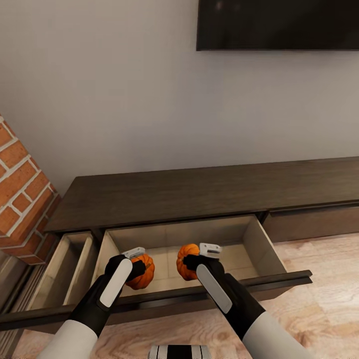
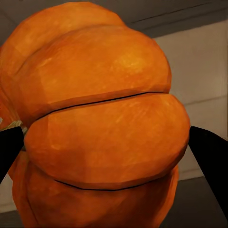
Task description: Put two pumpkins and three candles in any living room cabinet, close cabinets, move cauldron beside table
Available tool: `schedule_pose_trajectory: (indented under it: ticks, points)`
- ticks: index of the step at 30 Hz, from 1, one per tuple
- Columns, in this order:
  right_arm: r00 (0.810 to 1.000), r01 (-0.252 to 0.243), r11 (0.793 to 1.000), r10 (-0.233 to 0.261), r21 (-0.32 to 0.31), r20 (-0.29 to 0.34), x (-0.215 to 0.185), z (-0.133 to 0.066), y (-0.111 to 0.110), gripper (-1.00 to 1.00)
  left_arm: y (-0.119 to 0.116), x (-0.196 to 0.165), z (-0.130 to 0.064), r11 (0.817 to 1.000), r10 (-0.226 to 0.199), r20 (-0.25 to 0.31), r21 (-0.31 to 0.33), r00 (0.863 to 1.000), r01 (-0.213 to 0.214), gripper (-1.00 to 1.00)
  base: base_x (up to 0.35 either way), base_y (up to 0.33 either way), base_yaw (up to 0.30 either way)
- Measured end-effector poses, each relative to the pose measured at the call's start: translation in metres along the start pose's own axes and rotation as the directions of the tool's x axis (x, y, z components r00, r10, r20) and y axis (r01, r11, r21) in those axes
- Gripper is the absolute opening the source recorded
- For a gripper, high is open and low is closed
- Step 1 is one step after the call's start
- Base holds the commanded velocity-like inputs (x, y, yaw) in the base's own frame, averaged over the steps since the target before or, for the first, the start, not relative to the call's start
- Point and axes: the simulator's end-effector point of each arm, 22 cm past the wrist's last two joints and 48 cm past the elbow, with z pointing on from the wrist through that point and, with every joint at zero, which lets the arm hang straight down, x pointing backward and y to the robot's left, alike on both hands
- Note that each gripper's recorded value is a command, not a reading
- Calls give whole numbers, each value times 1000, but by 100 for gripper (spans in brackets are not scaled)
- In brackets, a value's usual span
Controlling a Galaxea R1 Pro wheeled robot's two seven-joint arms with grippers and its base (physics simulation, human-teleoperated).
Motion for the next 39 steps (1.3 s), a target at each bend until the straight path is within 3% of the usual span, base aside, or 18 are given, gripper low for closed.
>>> schedule_pose_trajectory:
  ticks: [2, 3, 11, 12, 22, 29, 34, 39]
  points:
    - [1000, 3, 1000, -3, 0, 1, 0, 0, 0, -100, 0, 0, 0, 1000, -1, 0, 0, 1000, 1, -100, 0, 0, 0]
    - [1000, 3, 1000, -3, -1, 1, 0, 0, 1, 100, 0, 0, 0, 1000, -1, 0, 0, 1000, 1, -100, 0, 0, 0]
    - [1000, 1, 1000, -1, -1, 2, 0, 0, 1, 100, 1, -1, 0, 1000, -4, 2, 0, 1000, 4, -100, 0, 0, 0]
    - [1000, 1, 1000, -1, -1, 2, 0, 0, 1, 100, 1, -1, 0, 1000, -3, 2, 0, 1000, 3, 100, 0, 0, 0]
    - [1000, 1, 1000, -1, -1, 2, 0, 0, 1, 100, 3, -2, 0, 1000, -7, 2, -1, 1000, 7, 100, 0, 0, 0]
    - [1000, 3, 1000, -3, -4, 31, -12, -12, 3, 100, -1, -13, -15, 1000, -11, 32, 15, 999, 11, 100, 0, 0, 0]
    - [999, 3, 1000, -2, -6, 50, -20, -21, 4, 100, -10, -34, -36, 999, -25, 85, 50, 996, 21, 100, 0, 0, 0]
    - [999, 2, 1000, -2, -6, 50, -28, -29, 6, 100, -13, -43, -48, 998, -30, 92, 56, 995, 24, 100, -2, 0, 0]
